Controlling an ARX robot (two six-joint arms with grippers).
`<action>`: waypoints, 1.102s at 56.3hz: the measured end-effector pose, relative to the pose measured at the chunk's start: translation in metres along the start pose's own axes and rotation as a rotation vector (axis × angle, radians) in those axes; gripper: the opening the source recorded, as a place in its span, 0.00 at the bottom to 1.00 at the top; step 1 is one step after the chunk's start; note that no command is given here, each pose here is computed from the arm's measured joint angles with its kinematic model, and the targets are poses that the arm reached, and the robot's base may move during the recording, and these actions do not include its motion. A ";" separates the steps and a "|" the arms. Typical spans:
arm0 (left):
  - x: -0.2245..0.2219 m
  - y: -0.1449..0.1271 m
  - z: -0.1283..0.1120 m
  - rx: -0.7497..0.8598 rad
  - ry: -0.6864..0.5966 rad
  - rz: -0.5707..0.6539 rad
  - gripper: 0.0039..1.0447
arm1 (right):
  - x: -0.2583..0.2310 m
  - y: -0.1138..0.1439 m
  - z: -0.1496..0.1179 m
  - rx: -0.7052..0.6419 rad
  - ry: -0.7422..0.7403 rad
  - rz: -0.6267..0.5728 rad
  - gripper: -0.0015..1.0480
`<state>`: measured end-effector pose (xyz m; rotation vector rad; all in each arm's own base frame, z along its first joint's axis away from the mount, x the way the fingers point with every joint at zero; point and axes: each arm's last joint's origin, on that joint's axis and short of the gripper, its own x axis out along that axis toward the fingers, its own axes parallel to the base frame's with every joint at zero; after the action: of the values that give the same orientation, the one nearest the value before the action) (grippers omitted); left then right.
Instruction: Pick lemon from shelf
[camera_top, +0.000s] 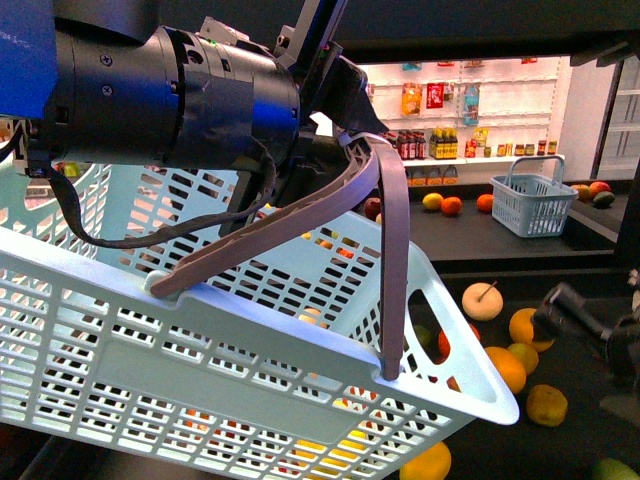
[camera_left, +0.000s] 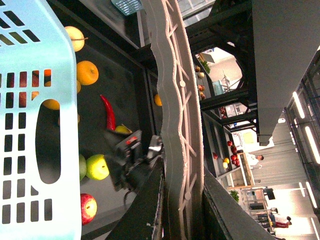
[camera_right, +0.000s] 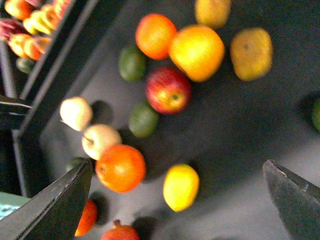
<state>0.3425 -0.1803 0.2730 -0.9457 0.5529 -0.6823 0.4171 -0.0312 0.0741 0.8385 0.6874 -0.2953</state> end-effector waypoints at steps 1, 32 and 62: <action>0.000 0.000 0.000 0.000 -0.001 0.001 0.12 | 0.004 -0.003 -0.005 -0.001 0.016 -0.014 0.98; 0.000 0.000 0.000 0.000 -0.002 0.001 0.12 | 0.087 0.019 -0.072 0.008 0.183 -0.131 0.98; 0.000 0.000 0.000 0.000 -0.002 0.001 0.12 | 0.132 0.046 -0.104 0.044 0.254 -0.151 0.98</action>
<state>0.3426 -0.1802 0.2730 -0.9455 0.5517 -0.6807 0.4931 0.0810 -0.0356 0.8754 0.9873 -0.3442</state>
